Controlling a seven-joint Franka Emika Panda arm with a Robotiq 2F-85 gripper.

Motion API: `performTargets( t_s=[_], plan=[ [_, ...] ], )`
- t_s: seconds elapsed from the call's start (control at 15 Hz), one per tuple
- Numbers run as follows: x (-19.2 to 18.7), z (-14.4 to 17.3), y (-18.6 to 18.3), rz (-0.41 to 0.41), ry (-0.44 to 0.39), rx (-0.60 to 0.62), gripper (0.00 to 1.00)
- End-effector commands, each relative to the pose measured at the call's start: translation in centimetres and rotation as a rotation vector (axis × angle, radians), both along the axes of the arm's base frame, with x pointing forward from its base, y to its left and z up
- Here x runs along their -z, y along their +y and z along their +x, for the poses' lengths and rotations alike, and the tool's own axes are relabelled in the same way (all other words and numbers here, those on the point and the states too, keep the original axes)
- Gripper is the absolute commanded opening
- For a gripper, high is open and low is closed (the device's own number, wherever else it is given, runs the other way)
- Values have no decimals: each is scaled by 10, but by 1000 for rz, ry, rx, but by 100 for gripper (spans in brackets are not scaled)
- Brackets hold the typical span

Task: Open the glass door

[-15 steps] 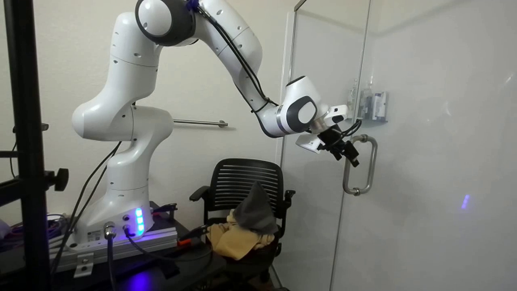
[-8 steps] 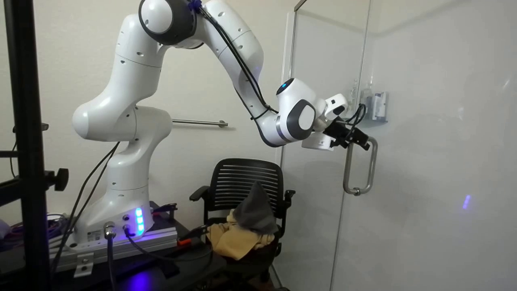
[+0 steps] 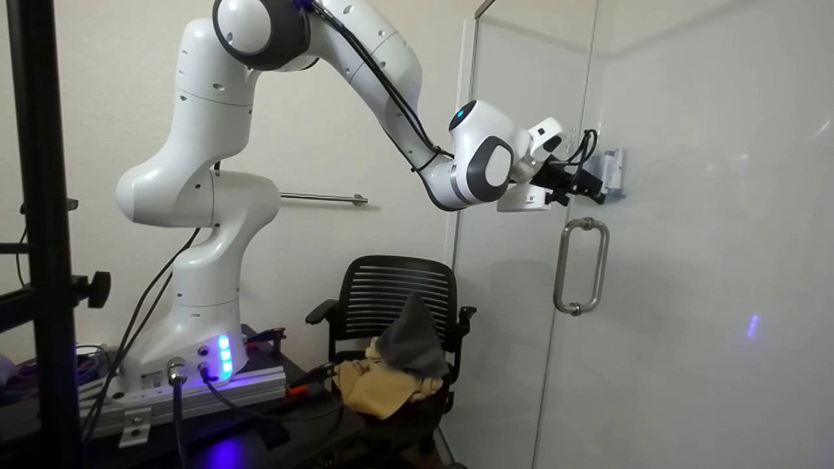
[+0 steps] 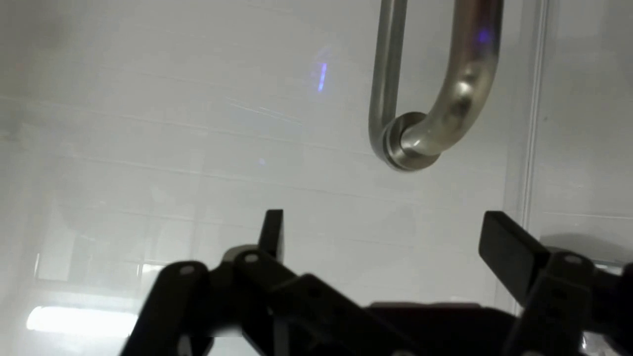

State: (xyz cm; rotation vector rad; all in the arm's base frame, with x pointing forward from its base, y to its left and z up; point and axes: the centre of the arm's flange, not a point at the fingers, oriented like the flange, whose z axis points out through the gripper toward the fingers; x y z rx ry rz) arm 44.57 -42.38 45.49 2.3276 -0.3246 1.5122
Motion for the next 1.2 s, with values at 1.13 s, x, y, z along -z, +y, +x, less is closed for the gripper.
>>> performTargets(
  t_s=[1.13],
  plan=[
    [117, -3, -14, 161, 29, -96, 74]
  ],
)
